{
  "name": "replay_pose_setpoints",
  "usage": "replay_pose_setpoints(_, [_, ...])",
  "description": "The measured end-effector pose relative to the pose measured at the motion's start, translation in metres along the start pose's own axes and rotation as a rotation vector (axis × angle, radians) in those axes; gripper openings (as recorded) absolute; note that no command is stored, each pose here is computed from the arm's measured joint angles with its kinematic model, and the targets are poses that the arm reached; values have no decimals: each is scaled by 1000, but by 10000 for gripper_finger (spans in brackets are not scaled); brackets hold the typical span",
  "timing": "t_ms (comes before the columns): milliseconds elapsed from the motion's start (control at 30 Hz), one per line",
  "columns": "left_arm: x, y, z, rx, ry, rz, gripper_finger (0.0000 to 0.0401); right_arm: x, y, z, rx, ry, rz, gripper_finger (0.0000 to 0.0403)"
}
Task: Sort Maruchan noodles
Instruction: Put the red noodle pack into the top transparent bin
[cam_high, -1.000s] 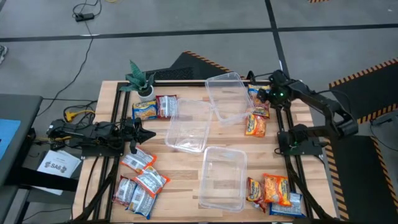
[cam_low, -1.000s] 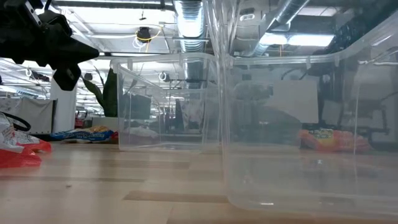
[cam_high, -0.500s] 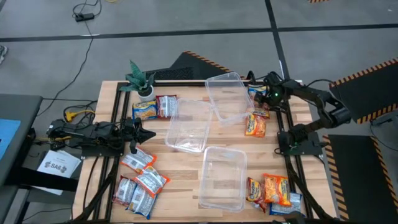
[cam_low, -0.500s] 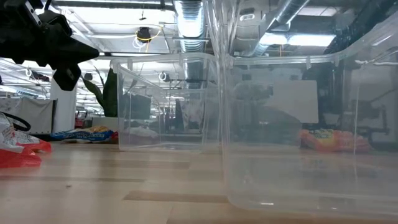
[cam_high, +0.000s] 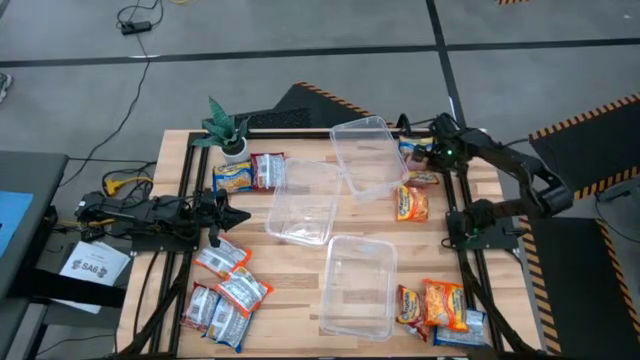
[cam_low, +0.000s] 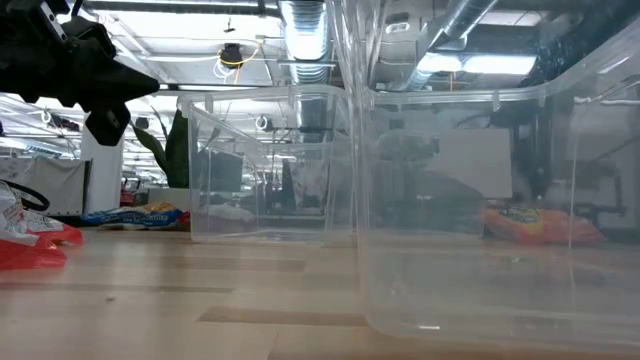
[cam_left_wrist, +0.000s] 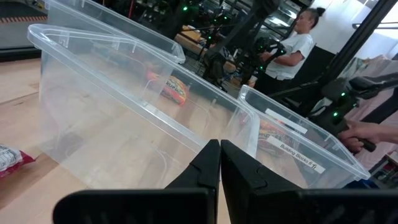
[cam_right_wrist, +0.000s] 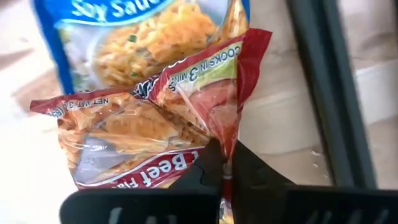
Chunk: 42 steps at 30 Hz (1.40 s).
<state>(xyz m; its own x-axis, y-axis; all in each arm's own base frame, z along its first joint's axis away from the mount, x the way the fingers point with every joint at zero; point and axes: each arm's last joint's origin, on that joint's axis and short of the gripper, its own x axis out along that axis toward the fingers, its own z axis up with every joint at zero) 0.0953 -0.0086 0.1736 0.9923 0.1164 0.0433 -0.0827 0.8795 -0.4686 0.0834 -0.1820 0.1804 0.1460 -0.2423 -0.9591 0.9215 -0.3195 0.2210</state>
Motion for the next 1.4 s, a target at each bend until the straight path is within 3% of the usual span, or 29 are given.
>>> replay_pose_setpoints(167, [0,0,0,0,0,0,0,-30,-4,-4,16,-93,66,9])
replay_pose_setpoints(333, [0,0,0,0,1,0,0,-77,2,1,56,-288,183,9])
replay_pose_setpoints(467, [0,0,0,0,0,0,0,-119,13,10,53,-446,348,9])
replay_pose_setpoints(567, [0,0,0,0,0,0,0,-134,21,6,39,-447,403,9])
replay_pose_setpoints(767, [0,0,0,0,1,0,0,-139,68,-21,-169,-415,634,9])
replay_pose_setpoints(833, [0,0,0,0,0,0,0,-136,81,-33,-209,-403,657,9])
replay_pose_setpoints(1133, [0,0,0,0,0,0,0,-100,120,-71,-355,-322,563,9])
replay_pose_setpoints(1400, [0,0,0,0,0,0,0,-79,130,-74,-383,-287,492,27])
